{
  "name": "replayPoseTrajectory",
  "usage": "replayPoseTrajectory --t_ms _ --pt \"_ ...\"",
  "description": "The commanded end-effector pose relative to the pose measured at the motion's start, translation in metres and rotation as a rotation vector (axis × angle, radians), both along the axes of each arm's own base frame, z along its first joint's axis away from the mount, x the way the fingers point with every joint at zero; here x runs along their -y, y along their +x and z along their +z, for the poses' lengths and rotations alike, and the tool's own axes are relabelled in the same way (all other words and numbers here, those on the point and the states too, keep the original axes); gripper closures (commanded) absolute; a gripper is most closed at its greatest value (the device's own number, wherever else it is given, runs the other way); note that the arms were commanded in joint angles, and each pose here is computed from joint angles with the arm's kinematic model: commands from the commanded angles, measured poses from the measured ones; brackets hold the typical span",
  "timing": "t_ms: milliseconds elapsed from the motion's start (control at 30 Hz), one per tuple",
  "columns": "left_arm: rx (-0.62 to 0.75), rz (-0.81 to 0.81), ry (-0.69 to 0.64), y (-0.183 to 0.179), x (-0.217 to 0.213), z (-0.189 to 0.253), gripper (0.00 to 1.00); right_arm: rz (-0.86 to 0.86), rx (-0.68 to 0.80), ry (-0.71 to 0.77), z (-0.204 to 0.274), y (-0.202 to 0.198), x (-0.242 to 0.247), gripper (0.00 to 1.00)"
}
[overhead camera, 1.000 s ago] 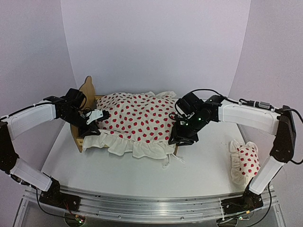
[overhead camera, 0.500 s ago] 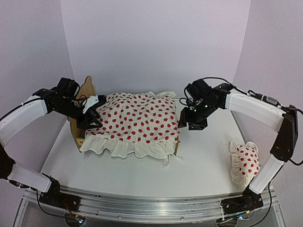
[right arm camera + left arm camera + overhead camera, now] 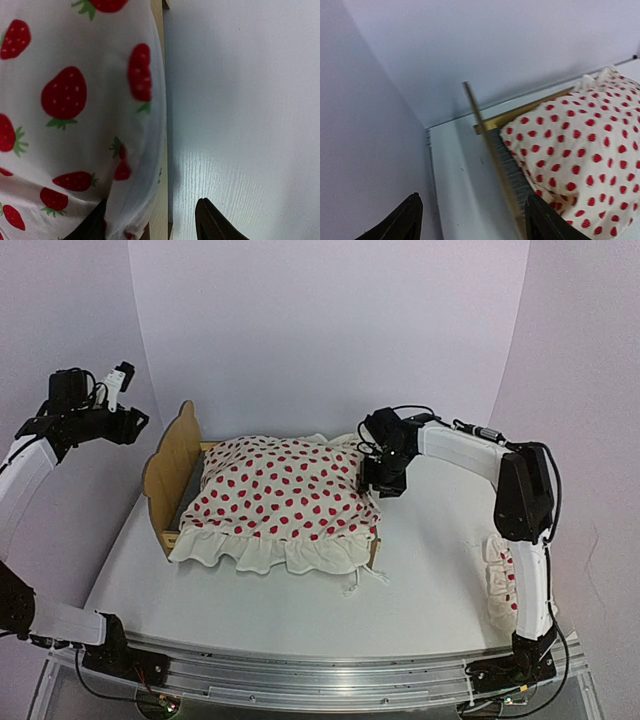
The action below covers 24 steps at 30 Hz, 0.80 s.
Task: Set up the pet bed
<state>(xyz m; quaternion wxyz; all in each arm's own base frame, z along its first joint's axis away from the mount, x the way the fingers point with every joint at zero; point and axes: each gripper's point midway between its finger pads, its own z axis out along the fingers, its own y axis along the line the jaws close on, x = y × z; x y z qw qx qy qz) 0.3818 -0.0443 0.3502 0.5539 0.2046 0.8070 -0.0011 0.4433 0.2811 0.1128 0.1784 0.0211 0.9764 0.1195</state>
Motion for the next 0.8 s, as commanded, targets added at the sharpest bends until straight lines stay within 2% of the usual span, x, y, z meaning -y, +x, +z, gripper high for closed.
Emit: replayPoseTrajectory --t_ms 0,133,233,367,500,667,767 --pt "0.063 0.252 -0.044 0.006 -0.072 0.010 0.31 -0.007 0.022 0.012 0.004 0.019 0.007 0.46" --pt "-0.025 0.349 -0.096 0.009 -0.109 -0.040 0.34 0.035 0.008 0.025 -0.006 0.027 0.006 0.46" --pt "-0.109 0.323 -0.103 0.005 -0.110 -0.094 0.37 0.029 0.007 0.029 -0.010 0.037 0.015 0.46" --pt "-0.225 0.176 -0.174 -0.003 -0.080 -0.151 0.41 -0.003 -0.006 0.053 -0.012 0.049 0.036 0.46" --pt "-0.296 0.053 -0.264 -0.006 -0.054 -0.182 0.46 0.058 0.018 0.093 -0.001 0.056 0.039 0.46" --pt "-0.360 -0.082 -0.198 0.005 -0.009 -0.199 0.48 0.125 0.065 0.124 0.024 0.057 0.047 0.45" --pt "-0.406 -0.164 -0.205 0.007 0.024 -0.207 0.48 0.132 0.096 0.123 0.042 0.054 0.060 0.44"
